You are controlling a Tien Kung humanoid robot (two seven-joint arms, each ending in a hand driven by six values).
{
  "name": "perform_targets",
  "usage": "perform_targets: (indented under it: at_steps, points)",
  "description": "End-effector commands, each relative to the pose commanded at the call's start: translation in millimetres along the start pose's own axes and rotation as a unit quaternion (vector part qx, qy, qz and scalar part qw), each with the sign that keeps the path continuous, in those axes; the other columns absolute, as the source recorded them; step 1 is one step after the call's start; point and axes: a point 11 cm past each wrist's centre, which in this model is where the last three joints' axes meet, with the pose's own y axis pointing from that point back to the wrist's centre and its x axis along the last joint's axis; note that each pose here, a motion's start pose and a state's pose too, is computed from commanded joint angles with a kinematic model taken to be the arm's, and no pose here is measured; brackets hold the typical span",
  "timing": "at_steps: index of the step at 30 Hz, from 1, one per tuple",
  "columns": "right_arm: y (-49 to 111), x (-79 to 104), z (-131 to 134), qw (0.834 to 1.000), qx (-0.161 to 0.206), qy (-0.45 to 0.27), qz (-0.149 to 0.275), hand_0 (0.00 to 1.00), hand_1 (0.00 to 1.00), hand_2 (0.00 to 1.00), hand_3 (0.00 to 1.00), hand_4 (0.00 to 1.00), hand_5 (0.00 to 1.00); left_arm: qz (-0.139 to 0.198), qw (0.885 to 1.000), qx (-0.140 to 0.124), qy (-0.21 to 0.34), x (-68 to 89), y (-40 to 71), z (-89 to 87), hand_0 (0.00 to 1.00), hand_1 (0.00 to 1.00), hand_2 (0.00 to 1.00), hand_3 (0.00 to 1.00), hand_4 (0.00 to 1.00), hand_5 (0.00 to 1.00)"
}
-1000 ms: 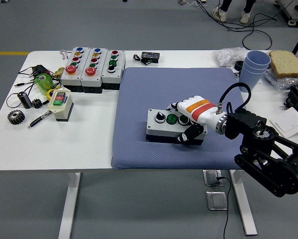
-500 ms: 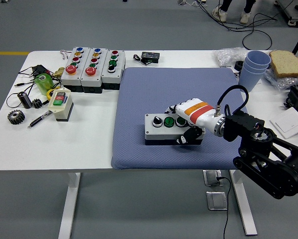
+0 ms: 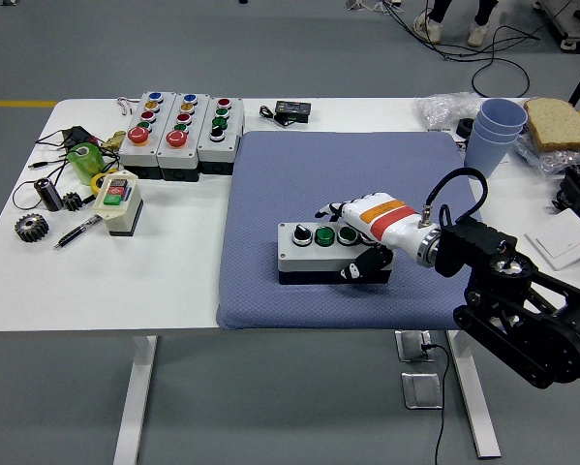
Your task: Pick up the button,place it on the desk,press the button,press the button
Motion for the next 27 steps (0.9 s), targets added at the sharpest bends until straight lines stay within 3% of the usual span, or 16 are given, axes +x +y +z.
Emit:
perform_targets:
  at_steps: [6,7,12,13,20,24,25,27]
  points:
    - [0.6,0.7,0,1.000,-0.004,-0.002,-0.002,0.773,0.634,0.742,0.917,0.991,0.314,0.000,1.000,-0.001,0.001,0.4,0.1,1.1,0.646,0.706,0.728,0.645,0.392,0.737]
    - [0.9,0.9,-1,1.000,-0.004,-0.004,-0.001,0.877,0.700,0.805,0.959,0.998,0.319,0.000,1.000,-0.001,0.001,0.5,0.1,1.3,0.646,0.705,0.727,0.645,0.391,0.736]
    - [4.2,6.8,-6,1.000,0.005,-0.020,0.012,0.877,0.700,0.805,0.959,0.998,0.319,0.000,1.000,-0.002,0.002,0.4,0.1,1.8,0.646,0.705,0.727,0.645,0.391,0.736]
    - [5.9,10.8,-8,0.999,0.009,-0.025,0.023,0.948,0.787,0.870,0.998,0.998,0.323,0.000,1.000,-0.002,0.002,0.4,0.1,1.9,0.647,0.705,0.727,0.645,0.391,0.735]
    - [18.3,32.1,-7,0.996,0.015,-0.048,0.081,0.955,0.811,0.900,0.991,0.998,0.331,0.001,1.000,-0.004,0.003,0.7,0.2,3.1,0.647,0.705,0.727,0.645,0.390,0.735]
    - [37.3,50.2,2,0.988,0.010,-0.064,0.139,0.955,0.811,0.900,0.991,0.998,0.331,0.001,1.000,-0.005,0.006,0.6,0.3,3.9,0.647,0.705,0.727,0.645,0.390,0.735]
    - [42.3,54.8,5,0.986,0.006,-0.069,0.154,0.698,0.495,0.645,0.820,0.997,0.361,0.000,1.000,-0.005,0.007,0.5,0.3,3.8,0.647,0.705,0.728,0.645,0.389,0.734]
    - [52.4,61.6,11,0.981,-0.001,-0.080,0.176,0.698,0.495,0.645,0.820,0.997,0.361,0.001,1.000,-0.005,0.006,0.5,0.4,4.2,0.647,0.705,0.728,0.645,0.389,0.734]
